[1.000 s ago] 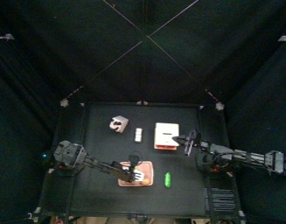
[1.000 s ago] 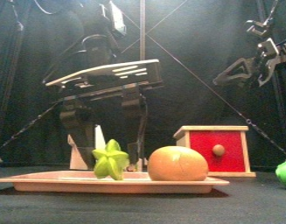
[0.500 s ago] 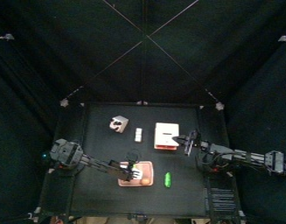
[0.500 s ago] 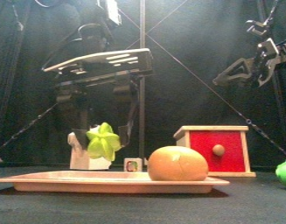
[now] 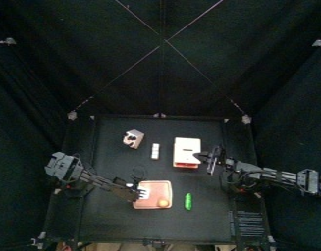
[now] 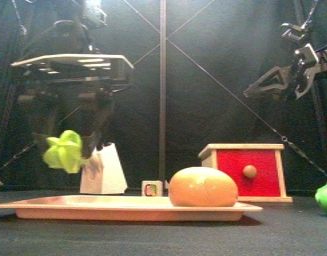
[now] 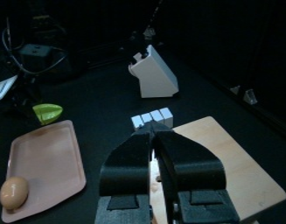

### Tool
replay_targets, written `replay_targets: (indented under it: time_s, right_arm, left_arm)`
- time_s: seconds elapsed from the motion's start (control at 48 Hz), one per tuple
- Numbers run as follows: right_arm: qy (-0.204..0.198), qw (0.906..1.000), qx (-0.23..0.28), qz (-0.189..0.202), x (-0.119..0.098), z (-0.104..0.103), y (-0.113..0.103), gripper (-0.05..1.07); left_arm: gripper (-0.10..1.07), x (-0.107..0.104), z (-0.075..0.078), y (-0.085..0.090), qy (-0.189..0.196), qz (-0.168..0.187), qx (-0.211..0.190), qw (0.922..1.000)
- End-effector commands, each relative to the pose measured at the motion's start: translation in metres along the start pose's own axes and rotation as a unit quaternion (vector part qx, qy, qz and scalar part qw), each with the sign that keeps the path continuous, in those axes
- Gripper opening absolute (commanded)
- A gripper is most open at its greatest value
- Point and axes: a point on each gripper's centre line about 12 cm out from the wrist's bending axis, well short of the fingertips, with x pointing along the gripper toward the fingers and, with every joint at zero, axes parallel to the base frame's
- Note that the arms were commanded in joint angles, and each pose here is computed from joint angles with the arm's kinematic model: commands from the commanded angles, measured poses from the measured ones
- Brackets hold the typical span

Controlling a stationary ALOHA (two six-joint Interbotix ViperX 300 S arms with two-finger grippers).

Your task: Put starfruit left of plate

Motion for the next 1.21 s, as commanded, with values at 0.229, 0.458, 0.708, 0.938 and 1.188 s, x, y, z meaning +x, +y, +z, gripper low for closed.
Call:
replay_targets:
  time_s: [0.229, 0.458, 0.708, 0.938, 1.188]
  right_arm:
    - [-0.007, 1.0, 0.003, -0.004, 0.003, 0.006, -0.001, 0.01]
    - [-0.006, 1.0, 0.003, -0.005, 0.003, 0.006, -0.002, 0.01]
    - [-0.006, 1.0, 0.003, -0.005, 0.003, 0.006, -0.002, 0.01]
    - [-0.006, 1.0, 0.003, -0.005, 0.003, 0.005, -0.002, 0.01]
    - [-0.006, 1.0, 0.003, -0.005, 0.003, 0.006, -0.002, 0.01]
  left_arm:
    - [0.78, -0.004, -0.014, 0.043, -0.016, 0.011, 0.002, 0.9998]
    - [0.78, 0.003, -0.023, 0.063, -0.019, 0.02, -0.005, 0.9996]
    - [0.78, 0.011, -0.031, 0.068, -0.017, 0.02, -0.002, 0.9996]
    - [0.79, 0.017, -0.032, 0.071, -0.015, 0.018, 0.002, 0.9997]
    - [0.79, 0.02, -0.034, 0.07, -0.011, 0.008, 0.004, 0.9999]
